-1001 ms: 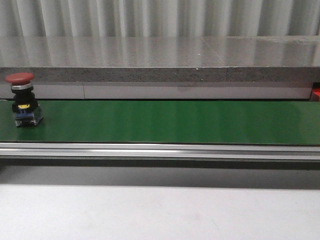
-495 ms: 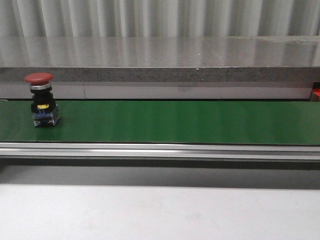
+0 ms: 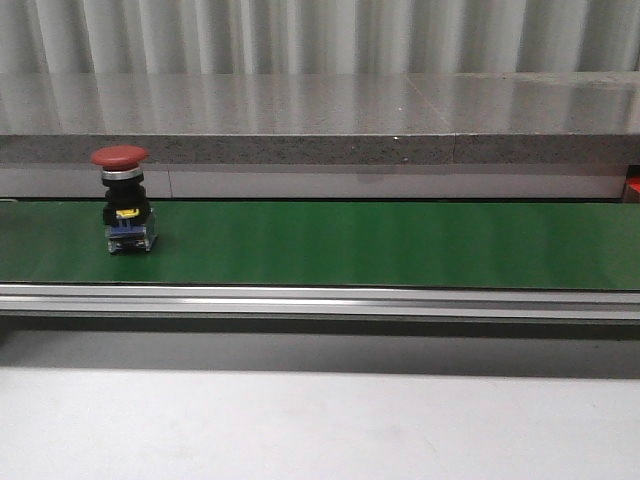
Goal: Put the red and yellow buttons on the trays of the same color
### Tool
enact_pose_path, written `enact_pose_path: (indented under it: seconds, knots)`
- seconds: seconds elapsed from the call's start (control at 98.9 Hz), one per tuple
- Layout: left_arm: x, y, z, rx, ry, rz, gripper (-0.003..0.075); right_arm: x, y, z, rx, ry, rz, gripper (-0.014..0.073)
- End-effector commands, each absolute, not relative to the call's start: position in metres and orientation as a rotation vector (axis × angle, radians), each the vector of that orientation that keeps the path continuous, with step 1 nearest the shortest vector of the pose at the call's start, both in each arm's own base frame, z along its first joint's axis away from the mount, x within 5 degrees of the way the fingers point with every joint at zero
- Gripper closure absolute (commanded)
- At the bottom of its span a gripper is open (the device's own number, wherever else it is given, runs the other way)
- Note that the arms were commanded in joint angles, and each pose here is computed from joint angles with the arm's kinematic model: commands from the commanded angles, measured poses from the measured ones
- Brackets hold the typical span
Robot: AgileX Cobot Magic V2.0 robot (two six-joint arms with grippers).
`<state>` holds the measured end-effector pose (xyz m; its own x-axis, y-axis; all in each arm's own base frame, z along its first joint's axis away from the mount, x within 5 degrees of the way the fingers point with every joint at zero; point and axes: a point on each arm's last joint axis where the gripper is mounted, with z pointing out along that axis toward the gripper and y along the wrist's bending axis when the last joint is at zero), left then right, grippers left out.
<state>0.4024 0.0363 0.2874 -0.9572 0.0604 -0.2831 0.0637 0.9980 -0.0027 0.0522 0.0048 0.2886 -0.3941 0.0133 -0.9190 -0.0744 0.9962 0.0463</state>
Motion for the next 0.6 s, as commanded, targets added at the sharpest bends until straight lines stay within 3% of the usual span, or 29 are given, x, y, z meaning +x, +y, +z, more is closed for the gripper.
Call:
enact_pose_path:
  seconds: [0.0, 0.384, 0.455, 0.586]
  knots:
    - [0.392, 0.025, 0.313, 0.143, 2.765, 0.019, 0.057, 0.055, 0.005, 0.303, -0.052, 1.876, 0.091, 0.0663]
    - [0.387, 0.007, 0.28, 0.183, 2.818, -0.031, 0.055, 0.055, 0.005, 0.303, -0.052, 1.876, 0.091, 0.0663]
    - [0.387, 0.007, 0.28, 0.183, 2.818, -0.031, 0.0477, 0.055, 0.005, 0.303, -0.052, 1.876, 0.091, 0.0663]
    - [0.388, 0.007, 0.28, 0.18, 2.802, -0.031, 0.0225, 0.055, 0.005, 0.303, -0.052, 1.876, 0.091, 0.0663]
